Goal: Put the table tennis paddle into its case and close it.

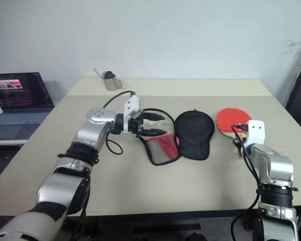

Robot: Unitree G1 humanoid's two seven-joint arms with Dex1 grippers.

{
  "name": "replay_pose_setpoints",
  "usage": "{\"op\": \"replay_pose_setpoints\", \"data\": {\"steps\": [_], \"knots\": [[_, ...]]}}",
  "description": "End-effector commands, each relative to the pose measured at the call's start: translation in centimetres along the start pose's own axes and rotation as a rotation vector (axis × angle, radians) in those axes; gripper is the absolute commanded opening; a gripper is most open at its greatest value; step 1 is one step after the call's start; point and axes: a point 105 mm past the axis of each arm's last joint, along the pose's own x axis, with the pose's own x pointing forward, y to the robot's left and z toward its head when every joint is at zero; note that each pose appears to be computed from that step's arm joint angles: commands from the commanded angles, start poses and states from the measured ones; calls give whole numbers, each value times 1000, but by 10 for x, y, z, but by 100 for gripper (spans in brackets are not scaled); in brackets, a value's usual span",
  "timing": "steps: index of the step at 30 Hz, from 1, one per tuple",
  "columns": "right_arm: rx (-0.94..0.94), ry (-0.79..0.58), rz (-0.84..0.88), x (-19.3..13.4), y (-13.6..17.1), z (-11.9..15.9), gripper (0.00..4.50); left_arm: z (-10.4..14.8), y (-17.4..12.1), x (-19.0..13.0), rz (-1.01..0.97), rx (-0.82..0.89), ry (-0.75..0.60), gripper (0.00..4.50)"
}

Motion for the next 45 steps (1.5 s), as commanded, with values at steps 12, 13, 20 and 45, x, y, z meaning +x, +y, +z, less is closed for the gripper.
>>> {"op": "replay_pose_setpoints", "data": {"steps": [12,13,20,45], "knots": [[39,-88,229,-7,129,23,112,3,8,-14,73,36,-1,309],[39,-79,228,-5,131,20,112,3,7,-13,72,36,-2,309],[25,-45,190,10,133,6,112,4,6,-11,64,41,-6,309],[40,-12,140,31,136,-5,112,4,4,-7,55,42,-13,309]]}}
